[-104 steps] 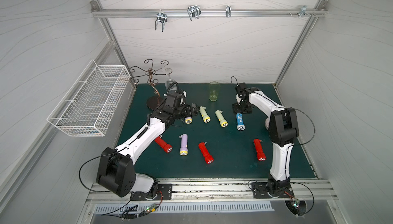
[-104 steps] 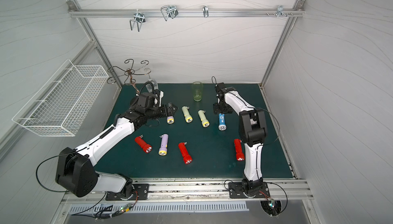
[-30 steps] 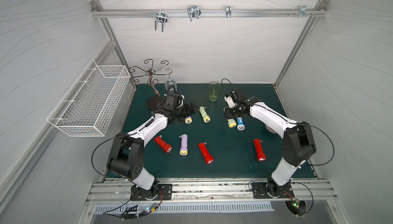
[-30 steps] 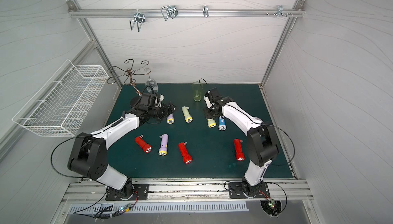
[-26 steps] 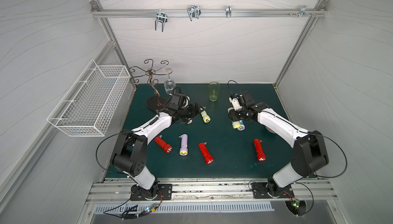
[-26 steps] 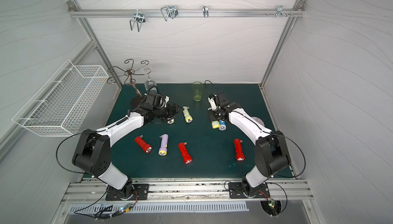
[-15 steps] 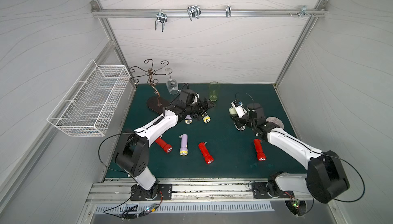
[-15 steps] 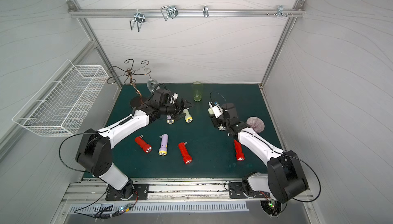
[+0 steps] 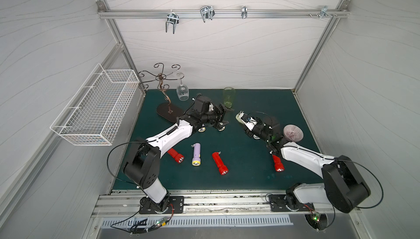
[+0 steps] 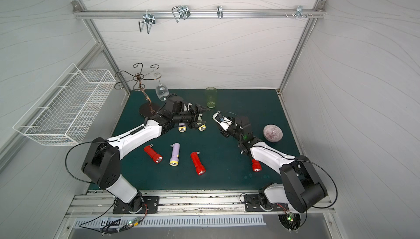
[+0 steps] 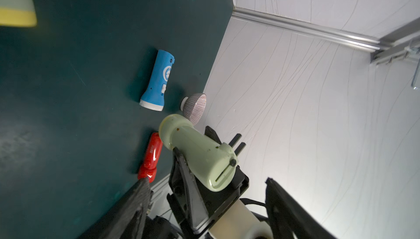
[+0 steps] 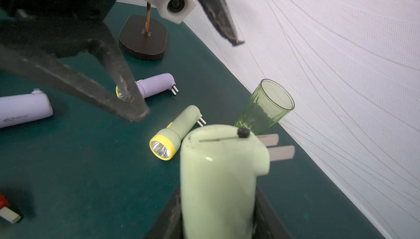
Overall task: Close the plug at the bottom of the flashlight
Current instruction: Close the plug of the flashlight.
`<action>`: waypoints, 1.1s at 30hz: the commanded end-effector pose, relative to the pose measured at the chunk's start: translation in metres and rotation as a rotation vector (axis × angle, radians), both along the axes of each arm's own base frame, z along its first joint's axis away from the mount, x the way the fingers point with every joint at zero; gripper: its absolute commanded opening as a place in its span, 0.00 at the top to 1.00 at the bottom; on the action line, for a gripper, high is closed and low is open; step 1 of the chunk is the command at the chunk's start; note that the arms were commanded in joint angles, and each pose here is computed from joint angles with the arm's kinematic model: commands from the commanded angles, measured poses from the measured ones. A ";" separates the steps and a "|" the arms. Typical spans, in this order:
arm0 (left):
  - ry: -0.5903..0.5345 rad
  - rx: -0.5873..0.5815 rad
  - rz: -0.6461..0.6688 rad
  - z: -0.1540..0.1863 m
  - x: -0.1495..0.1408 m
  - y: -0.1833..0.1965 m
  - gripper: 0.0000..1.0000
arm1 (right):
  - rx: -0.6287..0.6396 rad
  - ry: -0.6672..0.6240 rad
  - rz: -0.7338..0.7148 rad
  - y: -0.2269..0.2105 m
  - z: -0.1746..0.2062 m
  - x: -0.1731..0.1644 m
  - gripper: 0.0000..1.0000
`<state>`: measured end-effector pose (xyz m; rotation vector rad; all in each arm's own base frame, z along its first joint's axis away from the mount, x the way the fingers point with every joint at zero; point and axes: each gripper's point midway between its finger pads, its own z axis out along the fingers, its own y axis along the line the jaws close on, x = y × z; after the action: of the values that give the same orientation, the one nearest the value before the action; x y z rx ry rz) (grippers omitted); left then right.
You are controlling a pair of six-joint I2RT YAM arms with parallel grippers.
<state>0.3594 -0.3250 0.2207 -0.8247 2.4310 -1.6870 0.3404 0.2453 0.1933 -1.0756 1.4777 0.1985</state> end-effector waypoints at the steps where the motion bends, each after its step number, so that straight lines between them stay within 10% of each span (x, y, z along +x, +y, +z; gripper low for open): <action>1: 0.019 -0.094 0.003 0.017 0.002 -0.013 0.26 | 0.002 -0.084 0.035 0.008 0.013 0.000 1.00; 33: 0.152 -0.145 0.059 0.007 -0.009 -0.028 0.41 | -0.029 -0.063 0.117 0.024 0.001 -0.015 1.00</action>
<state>0.3471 -0.3425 0.2127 -1.0772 2.4128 -1.7735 0.3283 0.2630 0.1879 -1.1730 1.4024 0.2098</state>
